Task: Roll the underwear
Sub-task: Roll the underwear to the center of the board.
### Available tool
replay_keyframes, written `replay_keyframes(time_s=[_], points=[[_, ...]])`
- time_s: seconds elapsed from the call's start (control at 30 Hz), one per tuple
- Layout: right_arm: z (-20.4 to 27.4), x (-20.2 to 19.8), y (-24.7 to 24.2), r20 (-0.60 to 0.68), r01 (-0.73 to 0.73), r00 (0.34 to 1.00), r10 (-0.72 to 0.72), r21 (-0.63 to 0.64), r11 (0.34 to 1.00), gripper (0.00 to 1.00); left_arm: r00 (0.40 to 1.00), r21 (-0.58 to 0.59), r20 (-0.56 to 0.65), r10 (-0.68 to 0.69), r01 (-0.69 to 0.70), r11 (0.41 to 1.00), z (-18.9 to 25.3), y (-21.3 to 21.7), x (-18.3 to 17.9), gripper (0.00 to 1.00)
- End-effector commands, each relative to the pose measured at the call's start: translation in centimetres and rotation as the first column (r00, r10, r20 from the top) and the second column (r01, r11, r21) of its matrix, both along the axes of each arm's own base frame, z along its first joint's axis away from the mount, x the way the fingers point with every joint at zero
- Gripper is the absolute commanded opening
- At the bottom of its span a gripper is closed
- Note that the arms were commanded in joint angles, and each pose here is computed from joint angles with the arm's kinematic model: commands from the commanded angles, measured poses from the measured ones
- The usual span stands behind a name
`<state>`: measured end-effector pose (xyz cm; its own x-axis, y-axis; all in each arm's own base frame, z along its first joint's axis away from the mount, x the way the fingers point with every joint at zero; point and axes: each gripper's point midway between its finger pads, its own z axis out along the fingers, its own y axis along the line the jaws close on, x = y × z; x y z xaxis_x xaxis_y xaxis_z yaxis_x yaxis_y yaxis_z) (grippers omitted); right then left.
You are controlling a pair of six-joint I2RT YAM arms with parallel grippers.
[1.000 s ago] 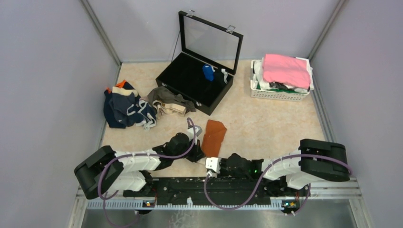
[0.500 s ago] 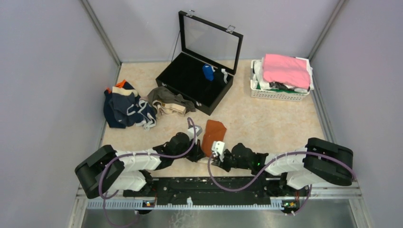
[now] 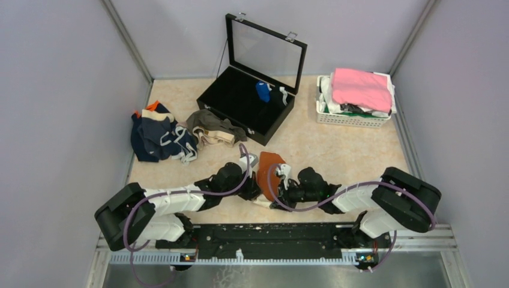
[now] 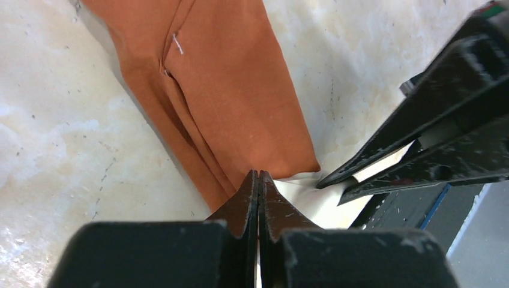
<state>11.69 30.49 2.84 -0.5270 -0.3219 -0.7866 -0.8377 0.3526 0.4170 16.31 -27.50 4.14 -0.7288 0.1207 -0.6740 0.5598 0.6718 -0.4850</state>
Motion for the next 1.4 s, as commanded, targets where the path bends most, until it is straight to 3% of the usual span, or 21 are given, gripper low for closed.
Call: replay_keyframes(time_s=[0.0,0.27,0.5,0.9,1.37], points=[[0.8,-0.1,0.8,-0.144,-0.009,0.989,0.018,0.062,0.998,0.00,0.997,-0.025,0.073,0.013,-0.011,1.000,2.5,-0.9,1.6,0.00],[0.7,1.2,0.6,-0.274,0.037,0.962,-0.013,0.081,0.996,0.00,0.986,-0.051,0.150,0.068,-0.061,0.997,5.5,-0.5,3.3,0.00],[1.1,3.0,0.2,-0.394,0.123,0.915,-0.085,0.073,0.990,0.00,0.986,-0.056,0.168,0.016,-0.007,0.998,5.7,-0.7,2.7,0.00],[-0.4,4.4,-0.4,-0.588,0.231,0.782,-0.208,-0.037,0.972,0.00,0.985,-0.064,0.174,-0.011,0.022,0.998,5.6,-1.2,2.6,0.00],[-1.2,6.6,-1.3,-0.652,0.337,0.682,-0.330,-0.121,0.934,0.00,0.986,-0.041,0.133,-0.099,0.105,0.994,3.1,-2.3,1.9,0.00]])
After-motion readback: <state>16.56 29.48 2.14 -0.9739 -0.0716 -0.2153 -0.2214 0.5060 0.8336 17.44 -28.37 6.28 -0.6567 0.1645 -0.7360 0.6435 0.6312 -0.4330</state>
